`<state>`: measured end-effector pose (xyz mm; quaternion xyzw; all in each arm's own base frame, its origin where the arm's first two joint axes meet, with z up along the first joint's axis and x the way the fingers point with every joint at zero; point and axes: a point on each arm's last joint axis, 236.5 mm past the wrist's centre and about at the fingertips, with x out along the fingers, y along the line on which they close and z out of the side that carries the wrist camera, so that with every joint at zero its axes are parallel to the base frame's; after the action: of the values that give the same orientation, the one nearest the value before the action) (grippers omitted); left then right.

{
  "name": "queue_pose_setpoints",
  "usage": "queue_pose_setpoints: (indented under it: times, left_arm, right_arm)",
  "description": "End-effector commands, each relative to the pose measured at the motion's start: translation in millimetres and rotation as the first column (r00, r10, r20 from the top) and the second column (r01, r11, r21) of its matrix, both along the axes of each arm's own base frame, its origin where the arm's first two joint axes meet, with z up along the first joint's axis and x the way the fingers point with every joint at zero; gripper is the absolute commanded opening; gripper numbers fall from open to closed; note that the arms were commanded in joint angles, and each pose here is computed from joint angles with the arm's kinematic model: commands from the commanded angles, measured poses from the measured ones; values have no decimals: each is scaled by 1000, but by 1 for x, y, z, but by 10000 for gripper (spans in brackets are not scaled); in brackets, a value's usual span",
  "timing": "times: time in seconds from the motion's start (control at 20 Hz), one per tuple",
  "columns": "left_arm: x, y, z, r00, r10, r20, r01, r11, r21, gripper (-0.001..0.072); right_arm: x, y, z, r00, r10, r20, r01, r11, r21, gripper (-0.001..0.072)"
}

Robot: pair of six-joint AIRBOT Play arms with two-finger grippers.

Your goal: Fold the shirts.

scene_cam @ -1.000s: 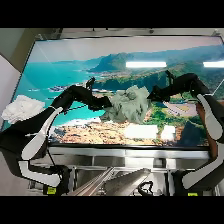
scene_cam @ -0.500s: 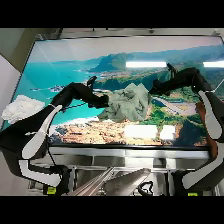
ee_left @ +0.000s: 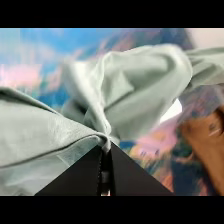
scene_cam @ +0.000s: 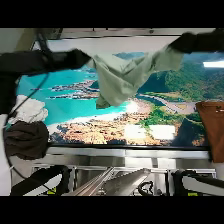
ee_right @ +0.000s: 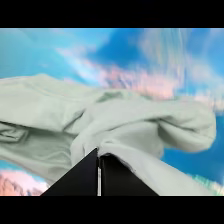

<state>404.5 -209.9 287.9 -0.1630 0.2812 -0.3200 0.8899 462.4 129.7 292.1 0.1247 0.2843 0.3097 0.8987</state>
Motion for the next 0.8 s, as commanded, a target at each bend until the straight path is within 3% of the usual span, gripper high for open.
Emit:
queue_pose_setpoints:
  times: [0.0,0.15,0.3,0.45,0.6,0.75]
  left_arm:
    - [-69,26,146,938,40,345,-33,999,-26,20]
    - [-145,68,244,795,155,587,-141,988,-70,19]
    - [-181,130,278,668,329,667,-360,928,-96,20]
    - [-145,136,241,719,355,598,-421,906,-32,19]
    - [-52,100,147,875,298,382,-350,934,73,19]
    - [51,70,31,945,283,164,-306,941,142,20]
  right_arm:
    - [-104,-6,166,874,-35,484,69,996,-52,12]
    - [-215,-30,260,618,-111,778,255,965,-65,12]
    - [-274,-60,292,460,-169,872,424,904,-48,13]
    - [-240,-64,258,579,-183,794,419,903,-98,12]
    - [-153,-52,168,813,-156,562,301,937,-176,12]
    - [-65,-58,46,944,-195,265,253,945,-206,12]
